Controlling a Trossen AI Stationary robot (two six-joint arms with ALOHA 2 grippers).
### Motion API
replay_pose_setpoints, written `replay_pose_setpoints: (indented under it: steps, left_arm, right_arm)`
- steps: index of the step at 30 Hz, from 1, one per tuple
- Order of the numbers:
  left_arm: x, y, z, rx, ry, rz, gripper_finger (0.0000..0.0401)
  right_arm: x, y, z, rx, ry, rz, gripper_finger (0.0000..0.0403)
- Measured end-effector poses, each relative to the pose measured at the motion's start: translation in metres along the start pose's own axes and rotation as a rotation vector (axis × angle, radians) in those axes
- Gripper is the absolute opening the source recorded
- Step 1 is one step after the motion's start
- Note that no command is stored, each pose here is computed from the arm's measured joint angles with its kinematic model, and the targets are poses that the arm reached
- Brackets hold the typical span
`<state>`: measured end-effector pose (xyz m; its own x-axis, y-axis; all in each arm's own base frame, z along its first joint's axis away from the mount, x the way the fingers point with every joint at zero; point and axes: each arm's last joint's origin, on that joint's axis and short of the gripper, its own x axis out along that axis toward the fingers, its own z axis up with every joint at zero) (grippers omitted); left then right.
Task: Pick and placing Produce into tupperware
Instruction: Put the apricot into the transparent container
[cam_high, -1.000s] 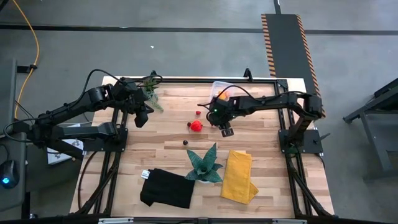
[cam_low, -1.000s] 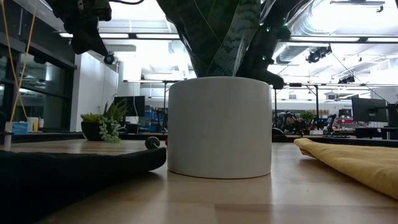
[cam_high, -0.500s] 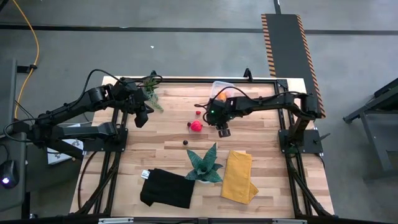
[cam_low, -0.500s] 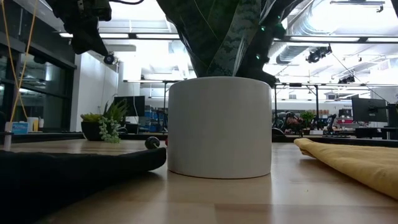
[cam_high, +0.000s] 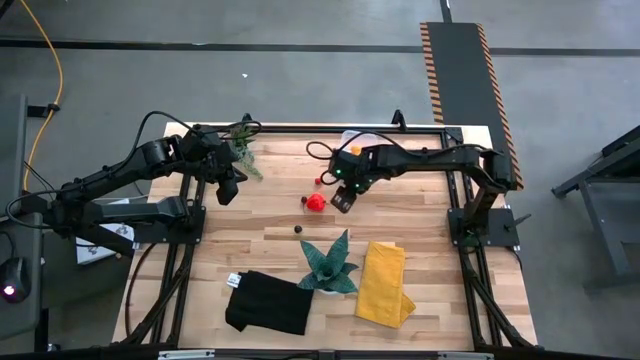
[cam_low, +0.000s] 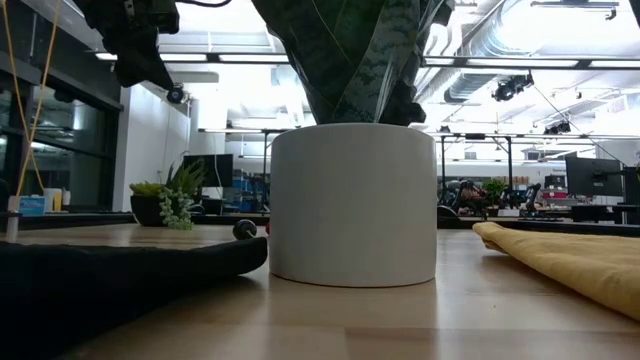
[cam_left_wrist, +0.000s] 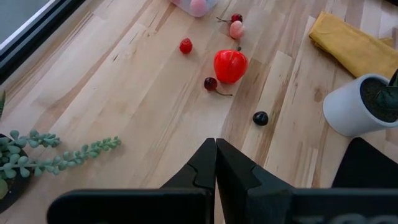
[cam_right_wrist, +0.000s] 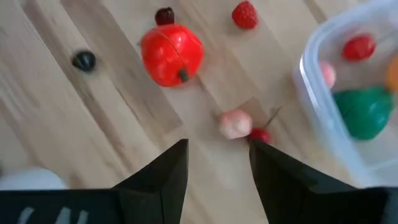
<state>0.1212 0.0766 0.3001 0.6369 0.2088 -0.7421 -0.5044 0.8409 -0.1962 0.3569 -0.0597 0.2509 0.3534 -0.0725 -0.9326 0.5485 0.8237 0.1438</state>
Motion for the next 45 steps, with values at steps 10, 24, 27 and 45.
replay_pose_setpoints:
  steps: [10,24,27,45]
  left_arm:
    - [0.000,0.000,0.000,0.007,0.000,0.000,0.0001]
    - [0.000,0.000,0.001,0.008,-0.008,0.003,0.0001]
    - [0.000,0.000,0.000,0.008,-0.003,-0.002,0.0001]
    - [-0.001,-0.004,-0.008,0.137,0.074,-0.150,0.0001]
  right_arm:
    - [-0.003,0.015,-0.004,0.464,-0.029,-0.007,0.0160]
    - [-0.003,0.032,-0.014,0.688,-0.125,-0.079,0.0160]
    - [-0.003,0.035,-0.016,0.712,-0.130,-0.079,0.0160]
    - [0.039,0.036,-0.020,1.213,0.036,-0.124,0.0168]
